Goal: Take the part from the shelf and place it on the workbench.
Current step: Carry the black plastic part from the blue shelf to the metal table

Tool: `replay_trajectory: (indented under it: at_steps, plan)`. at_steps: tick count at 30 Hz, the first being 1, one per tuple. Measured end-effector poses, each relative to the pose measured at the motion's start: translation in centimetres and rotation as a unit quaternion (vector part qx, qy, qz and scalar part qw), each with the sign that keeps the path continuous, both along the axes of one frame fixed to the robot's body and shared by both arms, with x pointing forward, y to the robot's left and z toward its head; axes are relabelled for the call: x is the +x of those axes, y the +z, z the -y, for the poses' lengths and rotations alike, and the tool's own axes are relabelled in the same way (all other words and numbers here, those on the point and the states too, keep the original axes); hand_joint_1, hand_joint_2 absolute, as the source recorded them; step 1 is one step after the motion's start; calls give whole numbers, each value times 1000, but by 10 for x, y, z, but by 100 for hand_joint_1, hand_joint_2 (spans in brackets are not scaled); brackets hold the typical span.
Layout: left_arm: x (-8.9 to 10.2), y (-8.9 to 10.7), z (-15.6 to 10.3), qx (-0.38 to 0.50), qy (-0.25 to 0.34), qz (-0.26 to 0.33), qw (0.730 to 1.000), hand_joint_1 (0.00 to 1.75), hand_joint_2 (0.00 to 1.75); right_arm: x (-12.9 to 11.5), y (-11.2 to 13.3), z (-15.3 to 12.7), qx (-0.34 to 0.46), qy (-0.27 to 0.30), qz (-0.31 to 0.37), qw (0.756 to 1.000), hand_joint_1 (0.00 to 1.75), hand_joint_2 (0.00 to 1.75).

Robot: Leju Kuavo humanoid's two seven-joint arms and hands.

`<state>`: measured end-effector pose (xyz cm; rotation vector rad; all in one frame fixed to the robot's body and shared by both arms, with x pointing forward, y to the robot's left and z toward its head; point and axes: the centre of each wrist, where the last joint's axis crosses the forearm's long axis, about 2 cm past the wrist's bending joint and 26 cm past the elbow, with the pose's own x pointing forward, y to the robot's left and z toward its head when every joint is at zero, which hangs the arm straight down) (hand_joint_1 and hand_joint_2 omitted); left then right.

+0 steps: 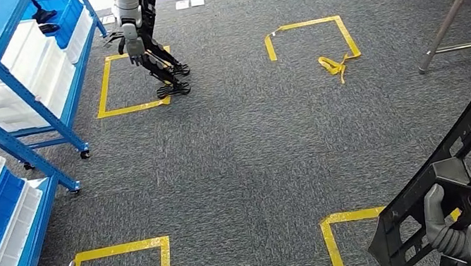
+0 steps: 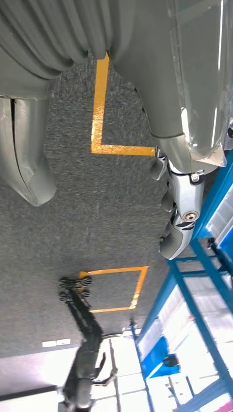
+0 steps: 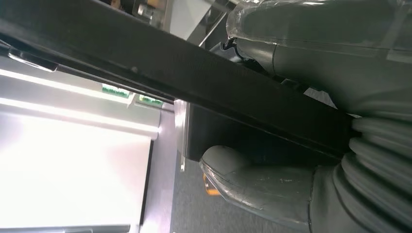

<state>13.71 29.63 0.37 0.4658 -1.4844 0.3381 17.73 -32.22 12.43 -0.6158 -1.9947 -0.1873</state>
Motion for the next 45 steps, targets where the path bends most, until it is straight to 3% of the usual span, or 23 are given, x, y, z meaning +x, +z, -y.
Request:
replay_trajectory:
  at_steps: [13, 45]
  plan:
    - [-10, 3, -12, -10, 27, 6, 1000, 0, 175, -20, -10, -3, 21, -5, -14, 1000, 175, 175]
    - [-20, 2, -13, -8, -9, -2, 1000, 0, 175, -2, 10, -3, -34, 3, 35, 999, 175, 175]
